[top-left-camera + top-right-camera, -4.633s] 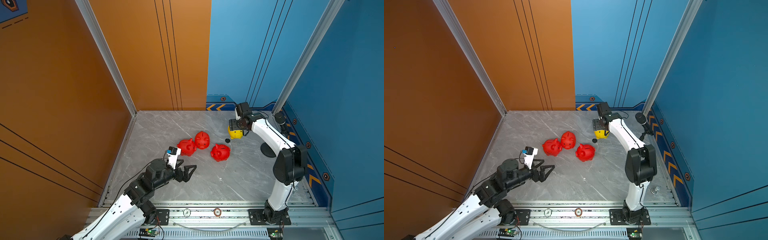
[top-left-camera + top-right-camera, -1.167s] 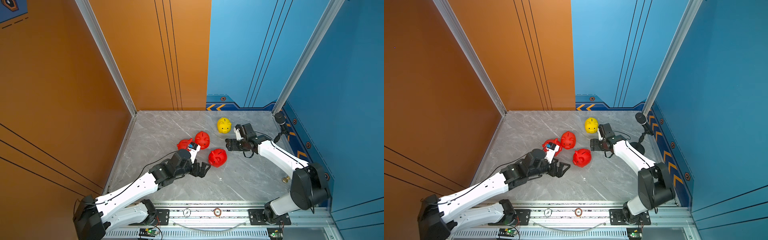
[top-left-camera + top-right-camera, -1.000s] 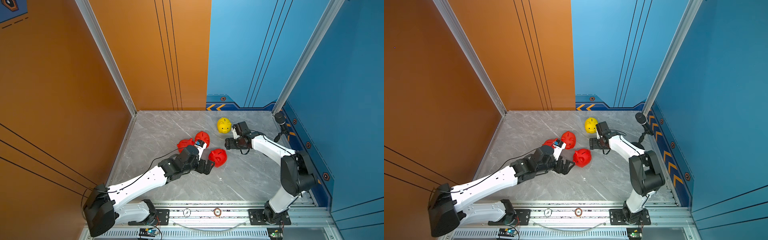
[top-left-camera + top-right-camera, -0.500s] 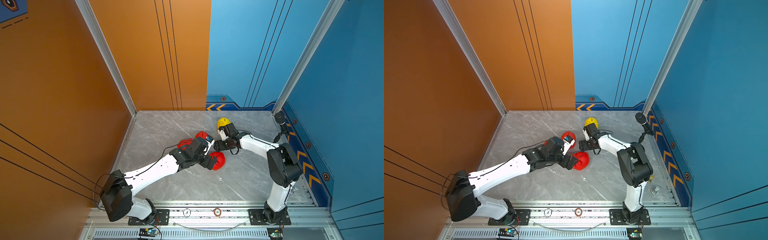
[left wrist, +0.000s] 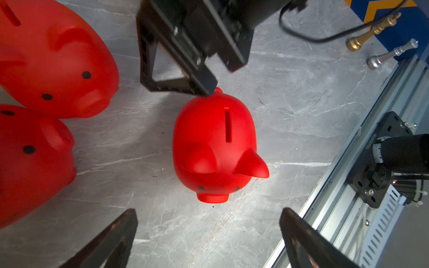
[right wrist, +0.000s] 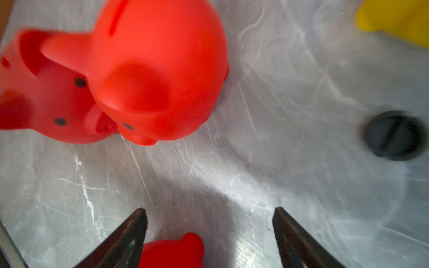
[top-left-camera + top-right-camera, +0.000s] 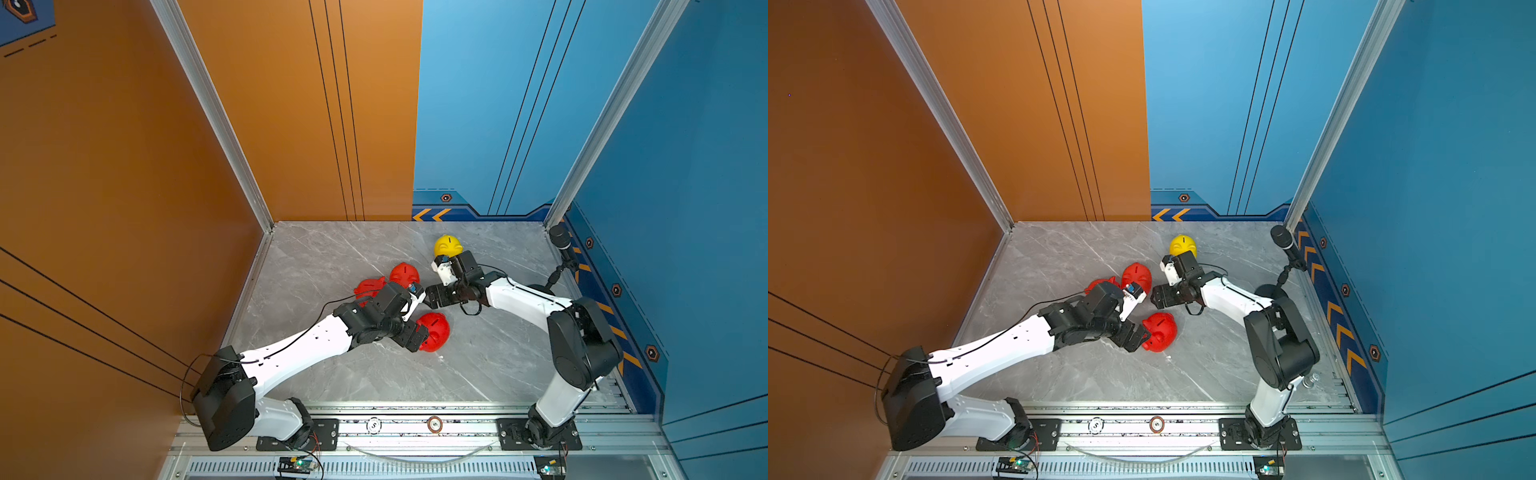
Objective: Open piggy banks
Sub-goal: Move the piggy bank to the center of the board, then adjust the piggy bank at the center of the board.
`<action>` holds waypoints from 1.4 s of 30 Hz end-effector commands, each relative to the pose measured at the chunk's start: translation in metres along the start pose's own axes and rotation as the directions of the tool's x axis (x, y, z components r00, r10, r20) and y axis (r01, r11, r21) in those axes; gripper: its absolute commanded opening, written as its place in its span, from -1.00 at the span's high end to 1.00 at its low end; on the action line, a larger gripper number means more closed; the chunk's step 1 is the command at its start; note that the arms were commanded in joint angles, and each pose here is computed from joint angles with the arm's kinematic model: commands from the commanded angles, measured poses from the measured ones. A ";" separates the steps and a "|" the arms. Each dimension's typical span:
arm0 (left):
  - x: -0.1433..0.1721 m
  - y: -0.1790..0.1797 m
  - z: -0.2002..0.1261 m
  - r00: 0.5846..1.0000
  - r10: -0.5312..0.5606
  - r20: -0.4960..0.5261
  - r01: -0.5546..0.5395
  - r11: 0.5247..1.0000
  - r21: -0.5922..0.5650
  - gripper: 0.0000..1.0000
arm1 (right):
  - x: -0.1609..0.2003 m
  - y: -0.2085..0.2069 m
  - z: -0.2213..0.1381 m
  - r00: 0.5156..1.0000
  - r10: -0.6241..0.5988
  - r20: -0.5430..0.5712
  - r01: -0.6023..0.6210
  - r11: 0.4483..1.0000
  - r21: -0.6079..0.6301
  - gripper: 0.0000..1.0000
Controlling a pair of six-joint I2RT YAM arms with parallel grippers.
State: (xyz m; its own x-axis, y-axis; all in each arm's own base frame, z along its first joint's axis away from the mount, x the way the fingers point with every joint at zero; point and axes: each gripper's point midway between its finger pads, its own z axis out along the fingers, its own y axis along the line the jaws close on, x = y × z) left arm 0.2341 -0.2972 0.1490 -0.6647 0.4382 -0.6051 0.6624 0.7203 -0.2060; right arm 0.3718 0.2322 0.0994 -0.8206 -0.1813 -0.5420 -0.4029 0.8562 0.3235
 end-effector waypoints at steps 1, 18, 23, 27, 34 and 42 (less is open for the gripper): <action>-0.011 -0.005 0.008 0.999 0.036 -0.008 -0.036 0.999 -0.009 -0.95 | -0.006 -0.021 -0.022 0.994 0.082 0.066 -0.087 0.994 0.073 -0.80; -0.003 -0.032 0.043 0.968 0.126 -0.218 -0.098 0.986 0.135 -0.95 | 0.024 -0.062 -0.076 0.965 0.234 0.119 -0.253 0.948 0.193 -0.99; 0.003 -0.028 0.051 0.960 0.141 -0.243 -0.128 0.989 0.071 -0.95 | 0.022 -0.060 -0.088 0.964 0.210 0.161 -0.239 0.953 0.187 -0.99; 0.007 -0.028 0.058 0.953 0.166 -0.254 -0.165 0.986 0.026 -0.95 | 0.018 -0.056 -0.097 0.960 0.198 0.198 -0.234 0.956 0.178 -0.99; -0.005 -0.018 0.071 0.963 0.129 -0.238 -0.159 0.981 -0.111 -0.98 | 0.024 -0.057 -0.101 0.961 0.202 0.187 -0.237 0.952 0.191 -0.99; -0.002 -0.020 0.085 0.956 0.099 -0.275 -0.157 0.968 -0.198 -0.90 | 0.029 -0.055 -0.105 0.966 0.181 0.185 -0.216 0.958 0.189 -0.99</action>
State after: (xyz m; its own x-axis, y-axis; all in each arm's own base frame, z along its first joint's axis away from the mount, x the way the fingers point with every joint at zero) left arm 0.2500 -0.3665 0.0960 -0.6404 0.6394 -0.4256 0.7113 0.7027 -0.0148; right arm 0.3353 0.1360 0.1483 -0.7892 0.0782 -0.6091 -0.1402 0.9427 0.3027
